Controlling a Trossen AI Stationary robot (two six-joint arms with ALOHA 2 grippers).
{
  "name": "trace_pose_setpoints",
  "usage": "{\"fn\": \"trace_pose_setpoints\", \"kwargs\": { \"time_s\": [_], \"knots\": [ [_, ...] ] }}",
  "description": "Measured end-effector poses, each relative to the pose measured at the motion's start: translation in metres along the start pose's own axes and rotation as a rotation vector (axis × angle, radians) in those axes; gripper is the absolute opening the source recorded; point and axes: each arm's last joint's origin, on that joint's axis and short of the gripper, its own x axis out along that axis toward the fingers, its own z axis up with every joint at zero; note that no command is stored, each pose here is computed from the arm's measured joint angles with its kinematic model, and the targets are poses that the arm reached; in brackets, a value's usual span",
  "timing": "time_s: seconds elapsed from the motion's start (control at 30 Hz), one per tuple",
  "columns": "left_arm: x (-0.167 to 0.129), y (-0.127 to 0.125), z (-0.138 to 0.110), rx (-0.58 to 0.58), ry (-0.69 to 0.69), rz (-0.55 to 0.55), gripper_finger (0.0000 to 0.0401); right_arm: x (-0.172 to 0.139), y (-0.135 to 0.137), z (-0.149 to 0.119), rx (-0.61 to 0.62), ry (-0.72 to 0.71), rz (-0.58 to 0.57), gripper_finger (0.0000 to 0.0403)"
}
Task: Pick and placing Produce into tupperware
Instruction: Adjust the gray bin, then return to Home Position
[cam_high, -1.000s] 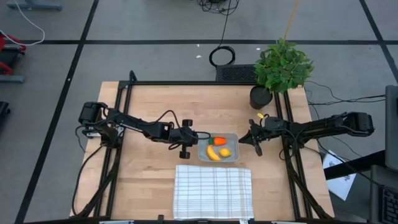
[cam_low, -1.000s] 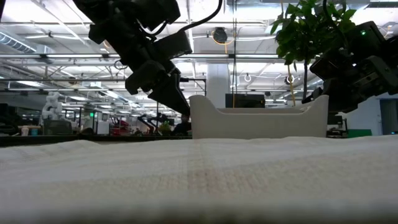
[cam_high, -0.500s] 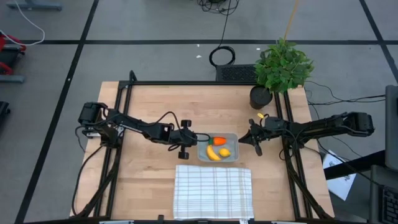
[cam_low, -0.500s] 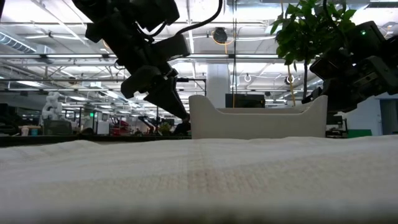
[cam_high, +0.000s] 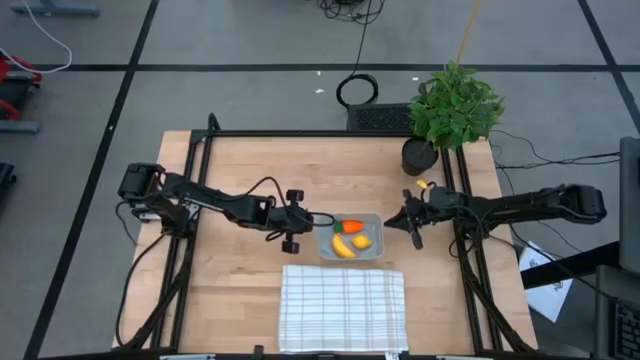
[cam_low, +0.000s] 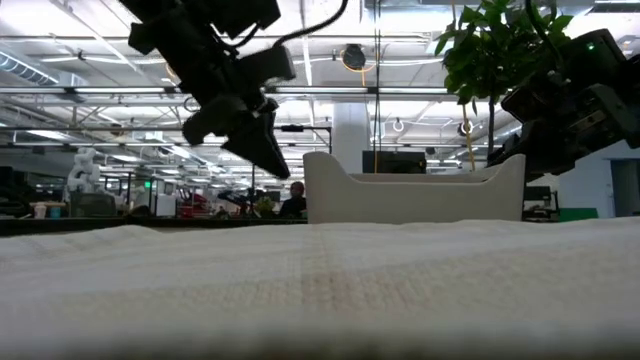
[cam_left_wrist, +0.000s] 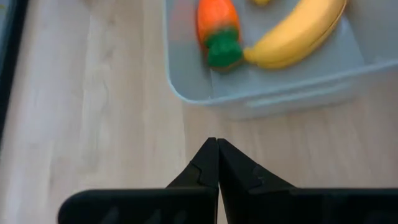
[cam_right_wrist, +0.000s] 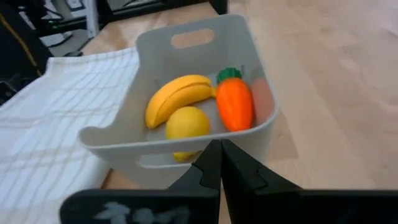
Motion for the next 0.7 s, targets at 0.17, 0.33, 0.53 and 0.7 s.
{"fn": "trace_pose_setpoints", "kwargs": {
  "time_s": [0.17, 0.33, 0.53, 0.7],
  "knots": [
    [-0.022, 0.006, 0.004, 0.008, -0.032, 0.006, 0.0, -0.004, -0.002, 0.0, 0.003, 0.005, -0.038, 0.0],
    [-0.049, 0.014, 0.008, 0.061, -0.088, 0.02, 0.0, -0.008, -0.003, -0.008, 0.029, 0.092, -0.064, 0.0],
    [-0.088, 0.031, 0.008, 0.087, -0.173, 0.046, 0.0, -0.013, 0.0, 0.007, -0.011, 0.069, -0.06, 0.0],
    [-0.107, 0.044, -0.01, 0.064, -0.273, 0.044, 0.0, -0.02, 0.003, 0.015, -0.045, 0.014, -0.056, 0.0]
  ]
}}
